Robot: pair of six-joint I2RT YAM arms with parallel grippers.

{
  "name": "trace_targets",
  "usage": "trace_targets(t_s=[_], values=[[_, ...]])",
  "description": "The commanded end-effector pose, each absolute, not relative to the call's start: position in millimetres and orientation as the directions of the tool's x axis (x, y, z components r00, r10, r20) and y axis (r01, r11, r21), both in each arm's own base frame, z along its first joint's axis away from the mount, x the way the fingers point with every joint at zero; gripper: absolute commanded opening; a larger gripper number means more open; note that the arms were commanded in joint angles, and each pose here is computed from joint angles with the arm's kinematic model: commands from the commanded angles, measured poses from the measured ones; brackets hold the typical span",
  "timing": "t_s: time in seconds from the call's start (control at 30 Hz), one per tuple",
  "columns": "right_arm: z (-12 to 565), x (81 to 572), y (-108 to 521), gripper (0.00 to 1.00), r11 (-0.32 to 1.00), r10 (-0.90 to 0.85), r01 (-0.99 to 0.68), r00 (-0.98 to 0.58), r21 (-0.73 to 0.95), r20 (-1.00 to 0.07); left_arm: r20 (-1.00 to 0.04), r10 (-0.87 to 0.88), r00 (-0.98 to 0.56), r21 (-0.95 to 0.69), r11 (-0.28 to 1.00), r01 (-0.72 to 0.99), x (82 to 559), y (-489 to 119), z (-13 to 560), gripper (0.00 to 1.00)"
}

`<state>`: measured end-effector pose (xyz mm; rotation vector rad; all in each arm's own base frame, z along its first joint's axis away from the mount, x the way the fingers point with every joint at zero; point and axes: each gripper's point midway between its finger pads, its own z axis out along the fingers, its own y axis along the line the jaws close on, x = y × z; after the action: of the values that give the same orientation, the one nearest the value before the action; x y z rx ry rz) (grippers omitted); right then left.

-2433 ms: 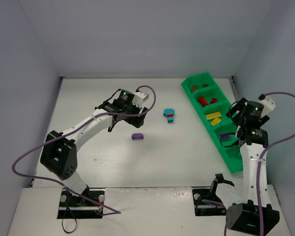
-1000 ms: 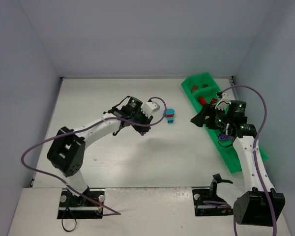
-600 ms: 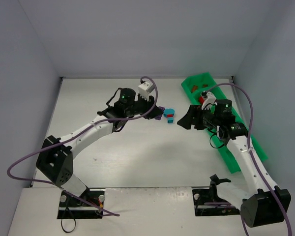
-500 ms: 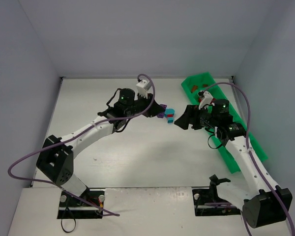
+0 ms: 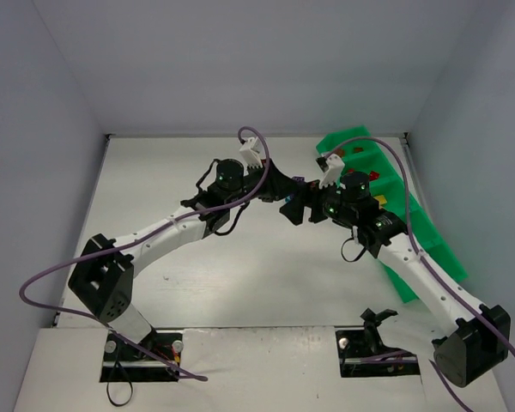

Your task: Sort the legos into containers by color

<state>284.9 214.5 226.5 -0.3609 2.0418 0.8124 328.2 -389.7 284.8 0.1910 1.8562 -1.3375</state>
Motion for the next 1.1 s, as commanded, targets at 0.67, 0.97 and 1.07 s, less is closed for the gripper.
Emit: trace_targets(t_s=[0.67,0.97,1.07], values=[[273,325,212,0.06,0.801,0.142,-0.498,-0.382,0.332,-0.913,-0.687,-0.373,-0.623,-0.726,0.345,0.595,312,-394,323,0.02],[248,318,173,0.0,0.89,0.216,-0.293,-0.402,0.349,-0.89,-0.737,-0.321,-0.595,-0.67,0.467,0.578,317,-379,311,0.75],[220,313,120,0.0,0.951,0.279,-0.009,-0.415,0.31,-0.866,-0.793,-0.284,-0.539,-0.586,0.601,0.544,327,-356,304,0.77]])
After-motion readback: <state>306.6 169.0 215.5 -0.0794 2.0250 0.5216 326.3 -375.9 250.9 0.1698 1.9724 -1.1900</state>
